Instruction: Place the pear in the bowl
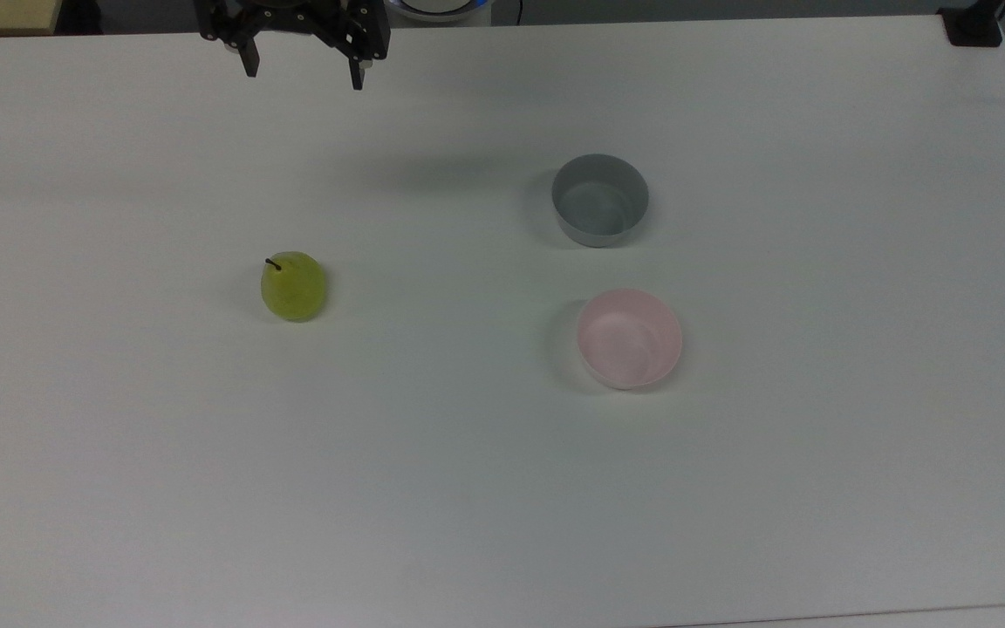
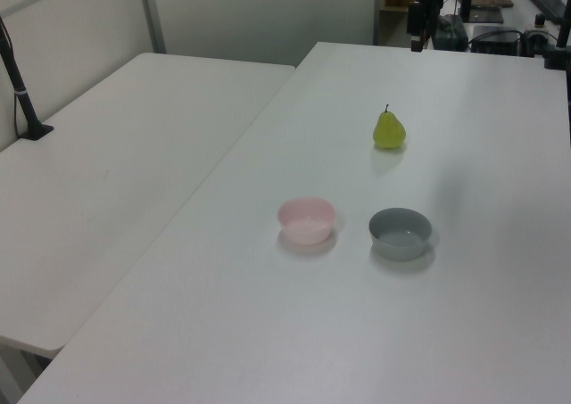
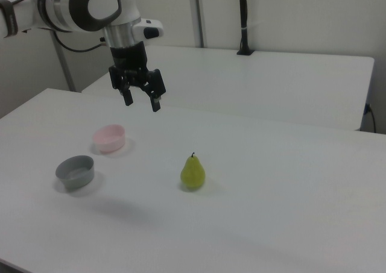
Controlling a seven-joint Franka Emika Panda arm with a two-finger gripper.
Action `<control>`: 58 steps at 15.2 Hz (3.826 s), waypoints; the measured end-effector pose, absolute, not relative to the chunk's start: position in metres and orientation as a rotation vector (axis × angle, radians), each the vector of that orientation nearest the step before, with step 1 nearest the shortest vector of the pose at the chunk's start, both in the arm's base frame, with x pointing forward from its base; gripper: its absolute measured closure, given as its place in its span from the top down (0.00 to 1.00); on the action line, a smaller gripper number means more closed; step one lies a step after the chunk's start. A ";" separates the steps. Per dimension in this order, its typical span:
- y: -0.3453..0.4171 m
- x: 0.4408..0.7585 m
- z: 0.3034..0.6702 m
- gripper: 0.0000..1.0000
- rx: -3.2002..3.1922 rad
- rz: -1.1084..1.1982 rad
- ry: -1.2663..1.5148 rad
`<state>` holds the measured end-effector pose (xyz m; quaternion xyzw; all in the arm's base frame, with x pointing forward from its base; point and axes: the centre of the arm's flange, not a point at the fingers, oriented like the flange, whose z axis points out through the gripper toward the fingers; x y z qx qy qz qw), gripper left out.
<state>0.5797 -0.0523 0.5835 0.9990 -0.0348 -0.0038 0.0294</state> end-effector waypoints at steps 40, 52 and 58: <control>-0.102 0.672 0.339 0.62 2.972 -0.142 0.093; -0.107 0.669 0.425 0.62 2.997 0.062 0.040; -0.039 0.676 0.447 0.62 3.051 0.148 0.066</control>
